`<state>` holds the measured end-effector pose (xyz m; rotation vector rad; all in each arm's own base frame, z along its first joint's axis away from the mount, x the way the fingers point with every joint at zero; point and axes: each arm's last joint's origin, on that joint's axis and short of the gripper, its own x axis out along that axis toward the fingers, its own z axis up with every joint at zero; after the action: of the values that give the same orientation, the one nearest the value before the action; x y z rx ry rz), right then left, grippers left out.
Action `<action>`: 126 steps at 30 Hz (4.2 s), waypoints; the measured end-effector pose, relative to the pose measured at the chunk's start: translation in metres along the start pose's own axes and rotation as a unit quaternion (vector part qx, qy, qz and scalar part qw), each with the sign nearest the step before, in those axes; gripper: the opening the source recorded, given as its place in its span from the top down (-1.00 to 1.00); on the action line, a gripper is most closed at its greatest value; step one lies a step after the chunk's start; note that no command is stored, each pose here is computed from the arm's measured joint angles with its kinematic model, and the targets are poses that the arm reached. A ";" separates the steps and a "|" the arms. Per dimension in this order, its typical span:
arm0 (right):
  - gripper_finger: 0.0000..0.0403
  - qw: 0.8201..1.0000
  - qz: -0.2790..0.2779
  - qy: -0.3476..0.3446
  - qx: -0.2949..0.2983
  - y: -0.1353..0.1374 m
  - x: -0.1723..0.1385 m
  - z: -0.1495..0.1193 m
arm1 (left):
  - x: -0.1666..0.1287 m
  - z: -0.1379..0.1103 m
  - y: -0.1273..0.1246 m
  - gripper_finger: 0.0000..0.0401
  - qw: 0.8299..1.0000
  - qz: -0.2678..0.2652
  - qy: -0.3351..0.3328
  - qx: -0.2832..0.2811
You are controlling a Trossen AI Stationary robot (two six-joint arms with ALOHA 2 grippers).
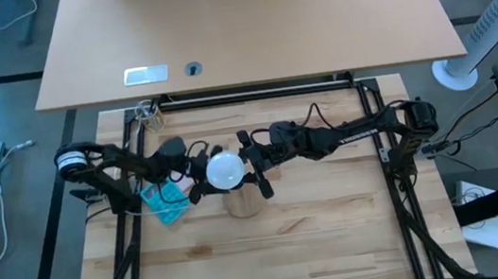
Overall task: Screw lightbulb
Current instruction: Insert the lightbulb into the lamp
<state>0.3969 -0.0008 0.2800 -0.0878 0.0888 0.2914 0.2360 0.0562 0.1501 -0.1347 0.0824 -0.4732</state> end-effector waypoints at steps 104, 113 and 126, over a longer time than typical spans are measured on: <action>0.31 0.985 -0.149 -0.070 -0.046 -0.021 -0.004 0.032 | 0.003 0.047 -0.026 0.33 0.976 0.176 -0.108 0.065; 0.28 0.985 -0.140 -0.090 -0.041 -0.021 -0.006 0.037 | 0.002 0.049 -0.027 0.33 0.974 0.172 -0.123 0.077; 0.28 0.985 -0.093 -0.138 -0.047 -0.018 -0.010 0.049 | 0.009 0.049 -0.039 0.33 0.980 0.139 -0.128 0.059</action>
<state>0.3966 -0.0161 0.3305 -0.1471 -0.2072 0.1184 0.2324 0.0233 0.2033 -0.0651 -0.1785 -0.1770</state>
